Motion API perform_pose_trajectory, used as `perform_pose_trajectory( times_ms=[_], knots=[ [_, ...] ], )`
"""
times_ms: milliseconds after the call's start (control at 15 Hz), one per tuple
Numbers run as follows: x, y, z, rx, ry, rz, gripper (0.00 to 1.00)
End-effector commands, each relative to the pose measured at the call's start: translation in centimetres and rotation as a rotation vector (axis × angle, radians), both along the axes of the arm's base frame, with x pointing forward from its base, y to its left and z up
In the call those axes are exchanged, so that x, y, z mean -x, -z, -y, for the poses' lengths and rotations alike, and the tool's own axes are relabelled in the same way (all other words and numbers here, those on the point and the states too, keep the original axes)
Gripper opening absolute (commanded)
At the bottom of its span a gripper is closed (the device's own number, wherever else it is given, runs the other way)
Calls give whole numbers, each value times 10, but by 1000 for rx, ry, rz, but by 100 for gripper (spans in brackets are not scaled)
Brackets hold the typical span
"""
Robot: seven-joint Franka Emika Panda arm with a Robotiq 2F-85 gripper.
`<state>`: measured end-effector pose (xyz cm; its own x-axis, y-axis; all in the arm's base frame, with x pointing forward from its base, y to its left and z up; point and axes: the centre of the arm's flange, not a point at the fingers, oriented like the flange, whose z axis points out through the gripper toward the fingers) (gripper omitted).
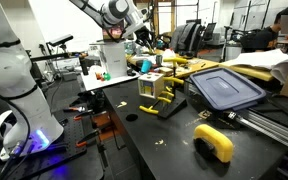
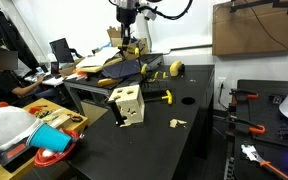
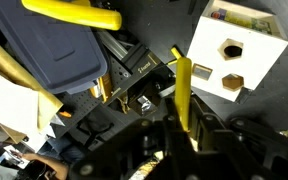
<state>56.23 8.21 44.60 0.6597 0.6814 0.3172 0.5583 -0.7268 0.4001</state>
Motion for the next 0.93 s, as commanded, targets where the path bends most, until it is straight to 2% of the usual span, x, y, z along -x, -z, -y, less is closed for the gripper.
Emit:
perform_pose_trajectory(
  times_ms=[0, 467, 800, 867],
  knots=[
    [-1, -10, 1, 60, 26, -26, 4],
    [0, -10, 4, 142, -8, -151, 4],
    [3, -15, 7, 236, -2, -246, 4],
    [12, -32, 21, 250, -5, -244, 4]
  ],
)
